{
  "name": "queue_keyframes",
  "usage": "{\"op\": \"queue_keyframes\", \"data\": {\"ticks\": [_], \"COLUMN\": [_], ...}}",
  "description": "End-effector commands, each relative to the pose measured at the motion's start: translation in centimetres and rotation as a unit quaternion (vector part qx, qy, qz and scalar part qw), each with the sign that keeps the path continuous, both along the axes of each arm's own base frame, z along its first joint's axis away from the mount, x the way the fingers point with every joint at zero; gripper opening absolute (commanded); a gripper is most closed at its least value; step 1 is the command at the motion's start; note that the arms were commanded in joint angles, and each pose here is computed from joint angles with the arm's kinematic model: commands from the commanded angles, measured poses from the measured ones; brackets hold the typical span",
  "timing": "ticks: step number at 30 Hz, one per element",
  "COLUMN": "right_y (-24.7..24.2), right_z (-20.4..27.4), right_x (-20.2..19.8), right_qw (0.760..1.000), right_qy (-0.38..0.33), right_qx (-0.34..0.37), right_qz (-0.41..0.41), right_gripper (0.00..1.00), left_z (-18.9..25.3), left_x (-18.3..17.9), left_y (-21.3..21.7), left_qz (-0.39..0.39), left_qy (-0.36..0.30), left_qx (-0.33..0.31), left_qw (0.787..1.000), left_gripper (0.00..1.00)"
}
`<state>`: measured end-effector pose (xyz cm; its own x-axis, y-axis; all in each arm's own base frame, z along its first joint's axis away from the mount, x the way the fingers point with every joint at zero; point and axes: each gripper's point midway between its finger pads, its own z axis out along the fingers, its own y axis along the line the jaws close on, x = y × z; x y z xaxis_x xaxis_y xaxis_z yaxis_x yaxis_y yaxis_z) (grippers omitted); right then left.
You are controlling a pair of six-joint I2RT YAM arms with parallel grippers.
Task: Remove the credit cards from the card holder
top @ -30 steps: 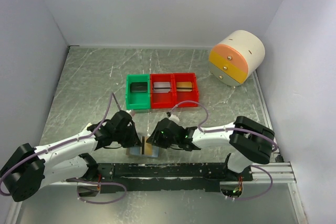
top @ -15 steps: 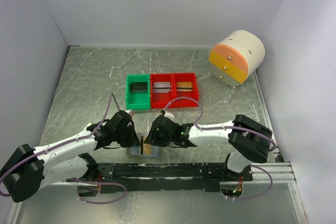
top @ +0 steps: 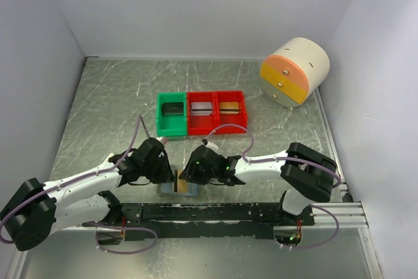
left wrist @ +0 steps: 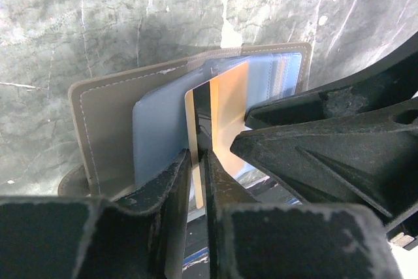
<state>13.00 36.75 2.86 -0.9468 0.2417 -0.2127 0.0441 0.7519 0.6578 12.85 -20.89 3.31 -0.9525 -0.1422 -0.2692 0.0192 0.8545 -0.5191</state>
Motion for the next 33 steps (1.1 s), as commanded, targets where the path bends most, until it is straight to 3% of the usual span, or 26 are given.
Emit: {"op": "queue_keyframes", "data": {"ticks": [1, 10, 17, 33], "right_y": [-3.5, -3.9, -4.0, -4.3], "right_z": [-4.7, -5.4, -5.4, -5.8], "right_x": [-1.8, -2.0, -2.1, -2.5], "right_qw": [0.997, 0.997, 0.997, 0.997], "right_qy": [0.038, 0.045, 0.045, 0.05], "right_qx": [-0.072, -0.068, -0.065, -0.059], "right_qz": [-0.006, -0.011, -0.012, -0.009], "right_gripper": [0.39, 0.39, 0.4, 0.39], "left_z": [1.2, 2.0, 2.4, 3.4], "left_x": [0.1, -0.6, -1.1, -0.6], "left_y": [-2.2, -3.6, -4.2, -4.1], "left_qz": [-0.013, -0.012, -0.011, 0.041], "left_qy": [-0.002, 0.009, 0.023, 0.027], "left_qx": [-0.061, -0.126, -0.165, -0.239], "left_qw": [0.998, 0.992, 0.986, 0.97], "left_gripper": [0.24, 0.24, 0.32, 0.27]}}
